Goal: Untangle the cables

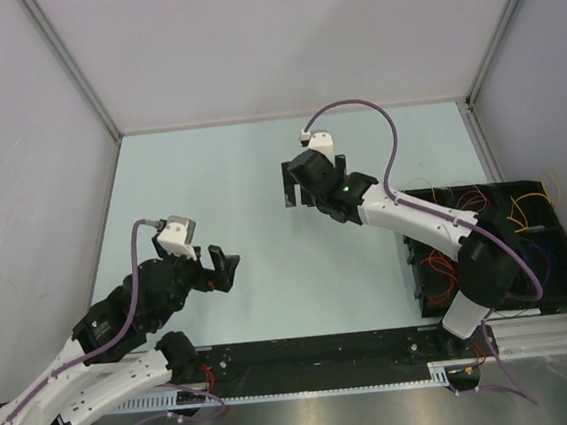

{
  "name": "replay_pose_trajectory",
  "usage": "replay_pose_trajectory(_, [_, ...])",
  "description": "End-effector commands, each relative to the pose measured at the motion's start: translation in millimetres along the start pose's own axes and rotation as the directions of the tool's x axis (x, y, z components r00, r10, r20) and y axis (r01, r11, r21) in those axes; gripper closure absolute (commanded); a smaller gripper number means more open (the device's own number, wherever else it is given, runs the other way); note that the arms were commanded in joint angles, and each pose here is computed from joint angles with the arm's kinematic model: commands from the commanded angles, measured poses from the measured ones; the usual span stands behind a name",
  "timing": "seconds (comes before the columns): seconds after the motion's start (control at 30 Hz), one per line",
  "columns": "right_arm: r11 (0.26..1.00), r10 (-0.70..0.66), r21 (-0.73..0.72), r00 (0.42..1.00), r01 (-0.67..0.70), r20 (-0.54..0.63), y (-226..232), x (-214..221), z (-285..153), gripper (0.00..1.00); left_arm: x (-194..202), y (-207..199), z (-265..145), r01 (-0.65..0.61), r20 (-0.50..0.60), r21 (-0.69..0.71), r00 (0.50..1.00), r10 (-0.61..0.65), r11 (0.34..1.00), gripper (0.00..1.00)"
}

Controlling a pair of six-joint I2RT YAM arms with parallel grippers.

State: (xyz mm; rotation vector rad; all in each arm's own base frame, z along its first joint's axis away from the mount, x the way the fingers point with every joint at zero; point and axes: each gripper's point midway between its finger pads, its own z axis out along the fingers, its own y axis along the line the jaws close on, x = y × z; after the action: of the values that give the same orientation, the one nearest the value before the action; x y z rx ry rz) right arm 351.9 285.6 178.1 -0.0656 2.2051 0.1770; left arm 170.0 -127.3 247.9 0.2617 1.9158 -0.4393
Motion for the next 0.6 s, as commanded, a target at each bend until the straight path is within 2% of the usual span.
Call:
replay_pose_trajectory(0.0, [0.991, -0.001, -0.132, 0.997, 0.012, 0.082, 25.4, -23.4, -18.6, 0.00, -2.2, 0.8, 1.3, -0.001, 0.011, -0.005, 1.000, 0.001, 1.000, 0.00])
replay_pose_trajectory(0.27, [0.960, -0.043, -0.272, 0.996, 0.062, 0.073, 40.6, -13.4, -32.3, 0.00, -4.2, 4.3, -1.7, 0.012, 0.027, -0.015, 1.000, -0.012, 1.000, 0.00])
replay_pose_trajectory(0.37, [0.975, -0.071, -0.199, 0.986, 0.100, 0.148, 3.7, -8.5, -39.9, 0.00, -5.7, 5.0, -4.1, 0.019, 0.040, -0.010, 0.999, -0.019, 1.000, 0.00])
replay_pose_trajectory(0.47, [0.988, 0.015, -0.151, 0.972, 0.021, 0.235, -59.6, -12.1, -52.8, 0.00, -7.1, 4.2, -5.4, 0.024, 0.047, -0.002, 0.999, -0.024, 1.000, 0.00])
replay_pose_trajectory(0.57, [0.989, 0.135, -0.107, 0.930, -0.104, 0.341, -125.3, -19.4, -62.4, 0.00, -5.9, 2.4, -3.5, 0.016, 0.038, 0.002, 0.999, -0.016, 1.000, 0.00])
